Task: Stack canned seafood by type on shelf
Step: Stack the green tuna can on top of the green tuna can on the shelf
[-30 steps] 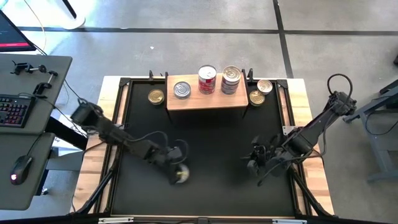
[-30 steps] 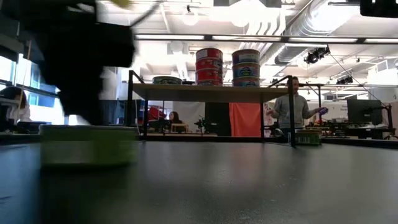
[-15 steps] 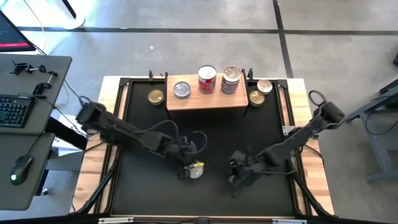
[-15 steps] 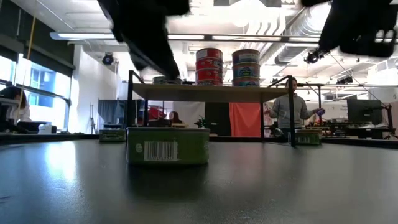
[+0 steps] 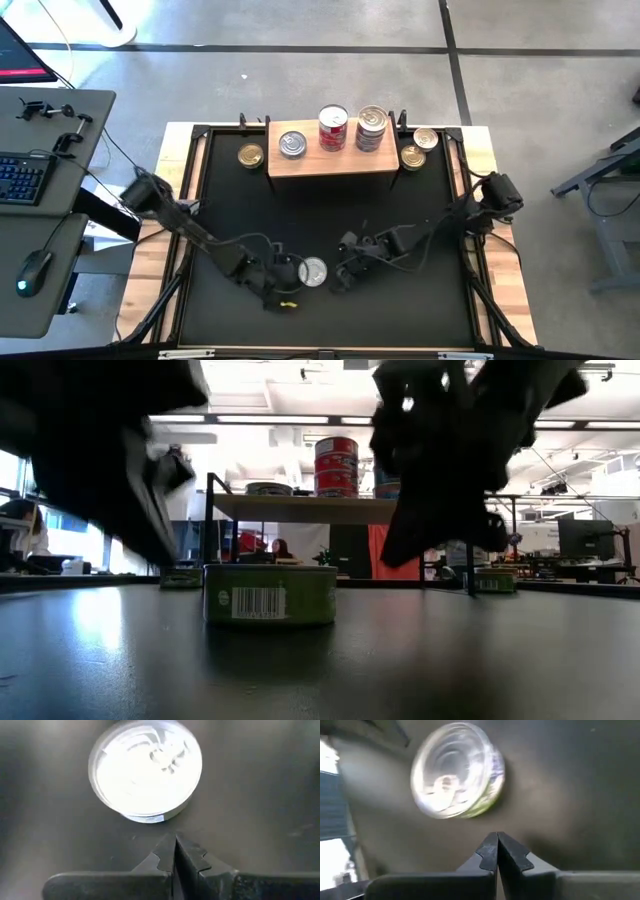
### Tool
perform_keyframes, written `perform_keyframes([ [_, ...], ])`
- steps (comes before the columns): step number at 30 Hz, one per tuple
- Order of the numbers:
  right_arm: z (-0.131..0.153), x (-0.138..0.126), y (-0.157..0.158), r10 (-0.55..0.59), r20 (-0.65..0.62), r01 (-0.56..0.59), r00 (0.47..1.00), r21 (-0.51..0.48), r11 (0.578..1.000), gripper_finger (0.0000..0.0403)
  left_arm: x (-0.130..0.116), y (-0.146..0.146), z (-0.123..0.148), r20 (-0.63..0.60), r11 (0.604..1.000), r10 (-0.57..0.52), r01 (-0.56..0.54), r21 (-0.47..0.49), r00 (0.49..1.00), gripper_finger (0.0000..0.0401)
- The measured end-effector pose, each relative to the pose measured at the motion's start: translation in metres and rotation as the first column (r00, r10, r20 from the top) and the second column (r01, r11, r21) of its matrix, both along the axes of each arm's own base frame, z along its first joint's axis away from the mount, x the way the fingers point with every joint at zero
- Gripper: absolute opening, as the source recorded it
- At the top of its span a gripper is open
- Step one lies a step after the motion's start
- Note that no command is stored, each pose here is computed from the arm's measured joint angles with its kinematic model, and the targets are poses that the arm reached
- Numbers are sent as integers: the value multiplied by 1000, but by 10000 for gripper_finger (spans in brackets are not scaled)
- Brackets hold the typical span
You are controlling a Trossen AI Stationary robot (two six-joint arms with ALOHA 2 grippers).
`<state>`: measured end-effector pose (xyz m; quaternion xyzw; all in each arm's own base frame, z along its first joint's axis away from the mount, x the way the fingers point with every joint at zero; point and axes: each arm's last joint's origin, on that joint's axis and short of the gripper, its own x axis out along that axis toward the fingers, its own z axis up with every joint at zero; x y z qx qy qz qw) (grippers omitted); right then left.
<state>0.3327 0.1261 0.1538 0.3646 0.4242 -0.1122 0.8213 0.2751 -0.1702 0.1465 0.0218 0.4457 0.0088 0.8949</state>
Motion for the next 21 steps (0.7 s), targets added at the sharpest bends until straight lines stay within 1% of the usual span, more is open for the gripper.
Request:
perform_keyframes([
  [2, -7, 5, -8, 1, -18, -1, 1000, 5, 1000, 0, 9, -1, -13, -18, 999, -19, 19, 33, 1000, 0],
  [6, -14, 13, -16, -13, 2, 13, 1000, 29, 999, 0, 27, 1, -16, 0, 1000, 18, -18, 20, 1000, 0],
  [9, -20, 17, -19, -25, 4, 25, 1000, 38, 999, 0, 30, 4, -23, -18, 999, 14, -13, 40, 1000, 0],
  [14, -24, 16, -20, -39, -20, 39, 999, 21, 999, 0, 34, 4, -20, 8, 999, -18, 18, 44, 1000, 0],
  [21, -24, 15, -15, -36, -27, 38, 999, 48, 998, 0, 37, 4, -19, 27, 1000, -26, 25, 11, 999, 0],
])
